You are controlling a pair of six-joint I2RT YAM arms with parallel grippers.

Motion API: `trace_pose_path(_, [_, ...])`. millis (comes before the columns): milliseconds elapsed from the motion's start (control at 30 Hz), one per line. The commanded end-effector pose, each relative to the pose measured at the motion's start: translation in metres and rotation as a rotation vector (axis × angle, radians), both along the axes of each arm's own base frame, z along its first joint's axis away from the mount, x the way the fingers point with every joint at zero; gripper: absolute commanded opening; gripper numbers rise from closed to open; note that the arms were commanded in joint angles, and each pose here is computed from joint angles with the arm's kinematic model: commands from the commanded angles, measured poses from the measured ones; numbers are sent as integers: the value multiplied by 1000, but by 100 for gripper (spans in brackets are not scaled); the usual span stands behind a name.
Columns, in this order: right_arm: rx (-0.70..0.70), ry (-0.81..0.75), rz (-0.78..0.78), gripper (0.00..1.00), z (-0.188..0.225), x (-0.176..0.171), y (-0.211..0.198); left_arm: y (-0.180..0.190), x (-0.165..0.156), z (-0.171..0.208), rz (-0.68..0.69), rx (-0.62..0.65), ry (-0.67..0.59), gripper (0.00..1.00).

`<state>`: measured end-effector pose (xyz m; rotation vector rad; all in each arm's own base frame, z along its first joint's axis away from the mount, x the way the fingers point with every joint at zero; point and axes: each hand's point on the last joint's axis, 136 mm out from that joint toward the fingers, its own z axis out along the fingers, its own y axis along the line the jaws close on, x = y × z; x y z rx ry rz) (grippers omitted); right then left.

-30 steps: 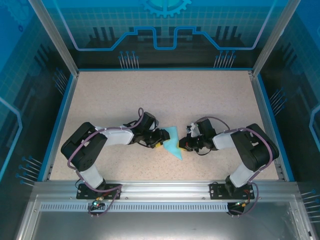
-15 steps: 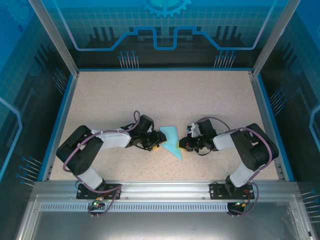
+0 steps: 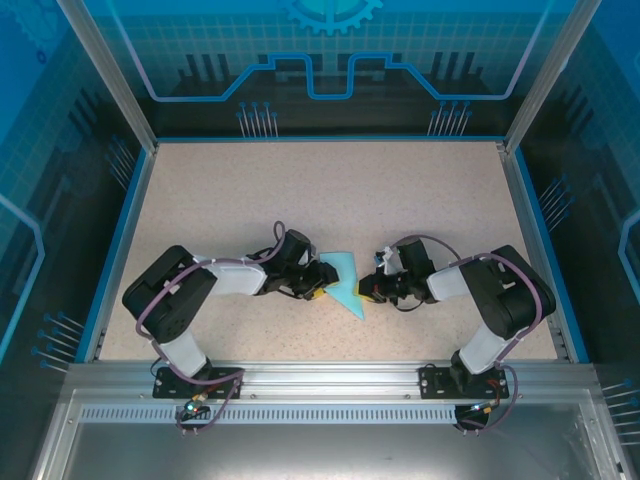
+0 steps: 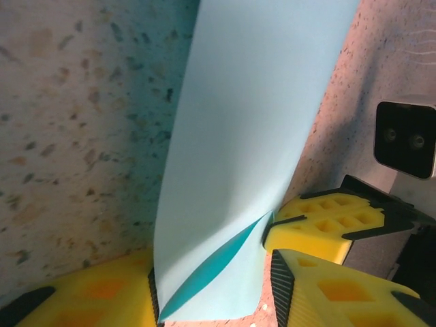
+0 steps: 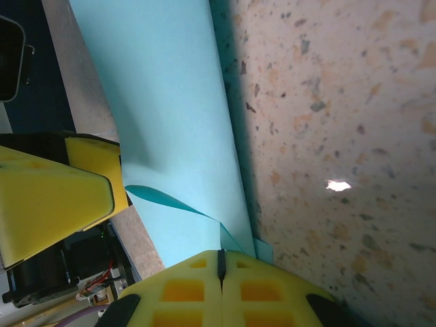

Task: Fold a paper plane with a square sheet of paper (pick it up from the middle)

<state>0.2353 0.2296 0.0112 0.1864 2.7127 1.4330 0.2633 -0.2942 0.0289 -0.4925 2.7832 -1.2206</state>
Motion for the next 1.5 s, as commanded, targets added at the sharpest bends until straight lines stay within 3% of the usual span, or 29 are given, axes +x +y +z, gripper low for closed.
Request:
trace_pose_path(0, [-137,80,-62,0,-38,-10,-21,-12,1,4,-16,-51,-1,40])
trace_pose_path(333, [-116,57,-55,0,-30,0,-15,-12,11,7,-13,-41,-55,16])
trace_pose_path(467, [-94,32,-41,0,-23,8,-10,-8,15,14,-4,-24,-87,0])
trace_pose_path(633, [-70,-32,14,0,-5,17,3,3,21,17,28,3,-96,0])
trace_pose_path(733, [-96,-100,32,6,13,20,5,11,22,19,58,18,-106,0])
trace_pose_path(933, [-290,-340,50,9,52,19,-6,18,24,26,84,38,-116,0])
trace_pose_path(1033, [-404,-447,71,23,60,14,-8,20,25,27,90,46,-108,0])
trace_pose_path(1100, [-474,-527,123,27,62,6,-1,20,27,25,88,51,-99,0])
trace_pose_path(1200, [-596,-641,155,21,59,1,4,21,28,24,94,52,-91,0])
trace_pose_path(1267, [-630,-676,150,22,60,-2,5,23,28,24,97,53,-92,0])
trace_pose_path(1467, [-671,-794,257,38,59,-17,22,24,30,28,95,47,-88,0])
